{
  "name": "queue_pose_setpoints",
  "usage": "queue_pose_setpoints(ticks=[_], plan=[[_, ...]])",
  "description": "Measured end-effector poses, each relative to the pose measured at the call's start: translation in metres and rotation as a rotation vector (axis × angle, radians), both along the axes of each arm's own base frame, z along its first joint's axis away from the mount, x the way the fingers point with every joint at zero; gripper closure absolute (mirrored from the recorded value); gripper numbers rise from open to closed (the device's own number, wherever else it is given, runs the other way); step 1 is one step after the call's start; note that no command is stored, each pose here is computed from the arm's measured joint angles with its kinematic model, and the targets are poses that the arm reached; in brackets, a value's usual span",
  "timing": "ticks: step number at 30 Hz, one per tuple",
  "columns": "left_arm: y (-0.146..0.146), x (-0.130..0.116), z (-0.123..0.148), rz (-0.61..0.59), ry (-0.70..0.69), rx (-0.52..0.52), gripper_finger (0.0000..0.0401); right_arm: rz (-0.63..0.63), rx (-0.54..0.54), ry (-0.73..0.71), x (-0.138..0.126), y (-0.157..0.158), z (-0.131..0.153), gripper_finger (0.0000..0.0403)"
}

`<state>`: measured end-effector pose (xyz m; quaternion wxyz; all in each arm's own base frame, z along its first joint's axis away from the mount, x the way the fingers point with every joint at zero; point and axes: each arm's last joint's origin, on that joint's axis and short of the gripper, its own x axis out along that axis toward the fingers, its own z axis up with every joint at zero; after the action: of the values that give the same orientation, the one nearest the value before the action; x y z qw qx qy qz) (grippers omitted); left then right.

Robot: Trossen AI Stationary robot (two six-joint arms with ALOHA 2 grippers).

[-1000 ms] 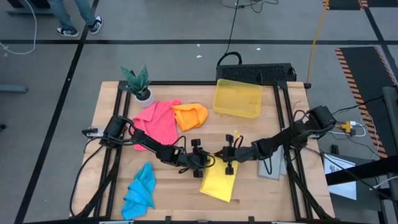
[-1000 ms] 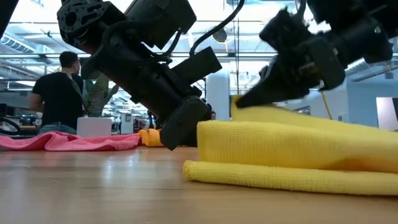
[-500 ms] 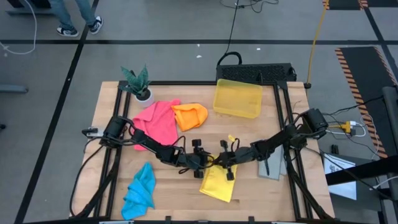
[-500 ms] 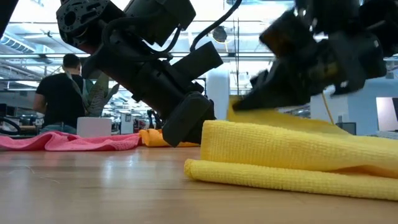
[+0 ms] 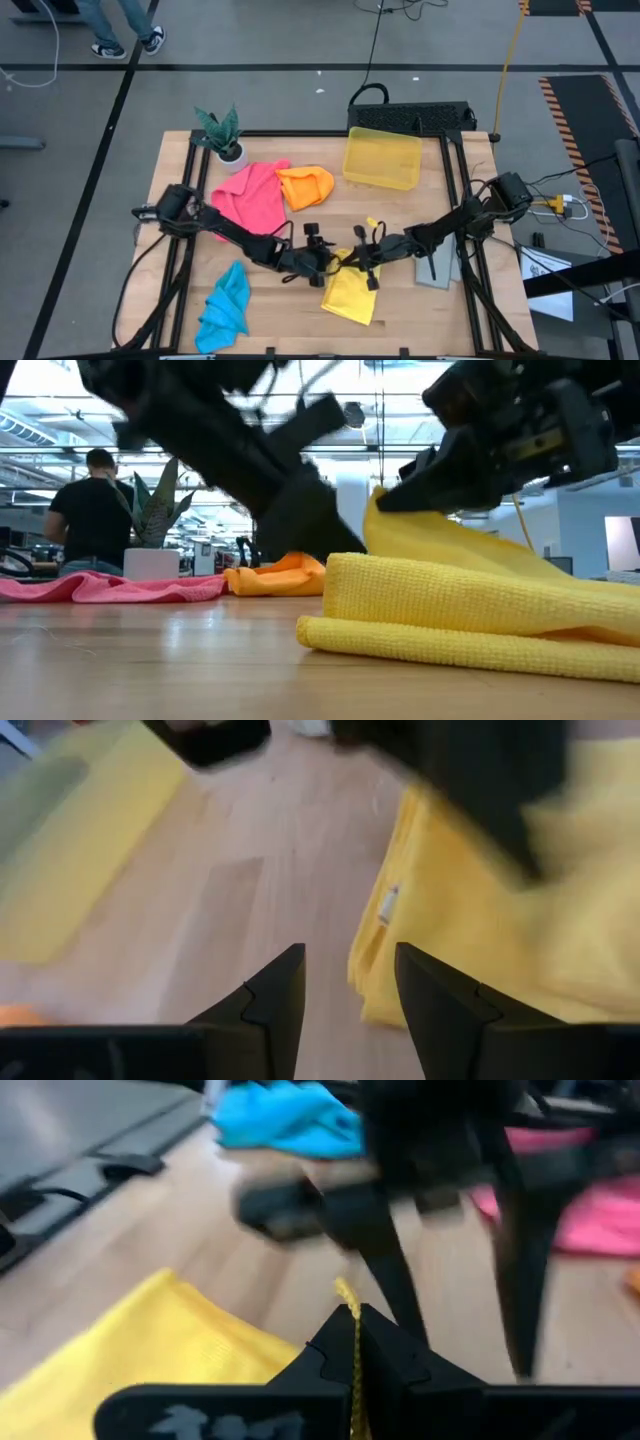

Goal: Fold microfiber towels
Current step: Fold the yellow kitchen towel

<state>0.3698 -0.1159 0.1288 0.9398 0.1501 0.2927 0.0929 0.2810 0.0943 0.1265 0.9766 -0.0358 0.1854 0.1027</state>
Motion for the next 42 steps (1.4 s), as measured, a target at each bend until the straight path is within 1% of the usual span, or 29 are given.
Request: queue_pose_setpoints(ticks=[3,6,8,10,11,15,18,21,24,28,30,32,35,42], plan=[[-0.005,-0.006,0.005,0.011,0.015,0.011,0.0242,-0.014,-0.01,0.03,-0.001,-0.001,-0.003,0.0403],[-0.004,-0.008,0.001,0.025,0.038,0.002,0.0242,-0.013,-0.008,0.028,-0.001,-0.001,-0.003,0.0403],[-0.002,-0.004,-0.007,0.031,0.047,-0.028,0.0242,-0.006,-0.001,0.013,-0.001,0.001,-0.001,0.0403],[-0.001,-0.006,-0.019,0.033,0.097,-0.026,0.0242,0.004,0.003,-0.013,-0.001,0.003,0.002,0.0403],[0.0,-0.005,-0.023,0.029,0.1,-0.033,0.0242,0.009,0.007,-0.039,-0.001,0.004,0.006,0.0403],[0.005,0.003,-0.032,0.033,0.064,-0.06,0.0242,0.035,0.017,-0.145,-0.001,0.008,0.021,0.0403],[0.01,0.01,-0.042,0.01,0.04,-0.108,0.0242,0.033,0.032,-0.171,-0.001,0.008,0.026,0.0403],[0.012,0.016,-0.048,-0.019,-0.008,-0.146,0.0242,0.032,0.02,-0.122,-0.002,0.008,0.021,0.0403],[0.011,0.018,-0.05,-0.037,-0.031,-0.146,0.0242,-0.002,-0.006,-0.028,-0.005,0.006,0.011,0.0403],[0.01,0.018,-0.05,-0.043,-0.035,-0.147,0.0242,-0.141,-0.068,0.087,-0.009,-0.001,0.0,0.0403],[0.01,0.018,-0.05,-0.048,-0.043,-0.151,0.0242,-0.213,-0.082,0.131,-0.011,-0.005,-0.006,0.0403],[0.01,0.018,-0.05,-0.05,-0.045,-0.151,0.0242,-0.258,-0.072,0.156,-0.014,-0.01,-0.01,0.0403],[0.01,0.018,-0.05,-0.053,-0.045,-0.152,0.0242,-0.291,-0.048,0.189,-0.02,-0.016,-0.017,0.0403],[0.009,0.018,-0.049,-0.056,-0.049,-0.156,0.0242,-0.327,-0.013,0.226,-0.03,-0.022,-0.026,0.0403]])
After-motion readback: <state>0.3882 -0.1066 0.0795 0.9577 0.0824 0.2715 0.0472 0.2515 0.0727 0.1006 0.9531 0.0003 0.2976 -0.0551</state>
